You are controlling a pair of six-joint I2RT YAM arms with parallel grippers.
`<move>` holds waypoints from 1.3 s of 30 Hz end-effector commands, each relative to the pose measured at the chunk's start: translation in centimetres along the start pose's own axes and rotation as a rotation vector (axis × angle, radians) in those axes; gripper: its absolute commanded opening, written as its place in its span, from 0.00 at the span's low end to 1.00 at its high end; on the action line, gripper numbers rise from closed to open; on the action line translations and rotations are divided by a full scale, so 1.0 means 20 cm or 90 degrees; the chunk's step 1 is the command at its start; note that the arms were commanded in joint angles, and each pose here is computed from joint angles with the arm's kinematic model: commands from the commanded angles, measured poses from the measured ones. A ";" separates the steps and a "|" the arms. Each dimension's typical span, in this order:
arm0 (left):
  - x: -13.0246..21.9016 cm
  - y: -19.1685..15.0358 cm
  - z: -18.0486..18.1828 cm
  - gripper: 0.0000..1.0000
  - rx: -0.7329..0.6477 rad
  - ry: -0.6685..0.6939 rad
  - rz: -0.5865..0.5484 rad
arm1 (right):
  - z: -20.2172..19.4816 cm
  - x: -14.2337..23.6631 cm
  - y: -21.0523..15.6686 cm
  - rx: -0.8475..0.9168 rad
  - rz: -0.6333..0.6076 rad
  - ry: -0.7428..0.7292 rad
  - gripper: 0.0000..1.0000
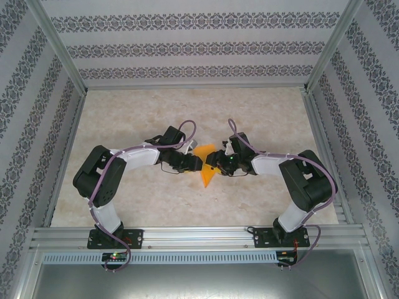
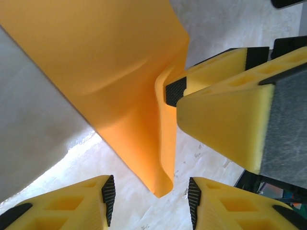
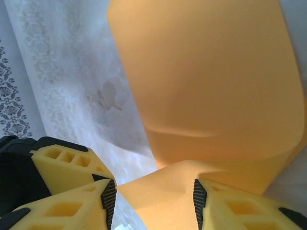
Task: Fold a paper plane with a square sheet of paper (pick it up from the middle)
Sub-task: Third fold the triangle at the center of the table.
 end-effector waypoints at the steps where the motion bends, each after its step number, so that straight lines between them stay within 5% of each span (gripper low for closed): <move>1: -0.04 0.05 -0.06 0.48 -0.025 -0.027 -0.010 | 0.02 0.03 0.01 0.000 -0.013 0.017 0.47; 21: -0.13 0.12 -0.04 0.28 -0.006 -0.045 -0.006 | -0.01 0.02 0.00 0.001 -0.008 0.013 0.32; 28: -0.14 0.11 -0.02 0.13 -0.001 -0.040 0.009 | -0.01 0.03 0.00 0.004 -0.008 0.013 0.32; 39: -0.15 0.07 0.03 0.08 0.000 -0.008 0.033 | 0.02 0.09 0.04 0.041 -0.031 -0.004 0.34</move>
Point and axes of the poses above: each hand's point on the last joint's axis, 136 mm out from that joint toward the fingers, its own x axis back along the fingers, its own z axis along the line the jaws close on, y = z × x, the point moved 4 cm from there along x, back along the fingers, and after that the axes turned 11 degrees about -x, right-handed, at the moved point
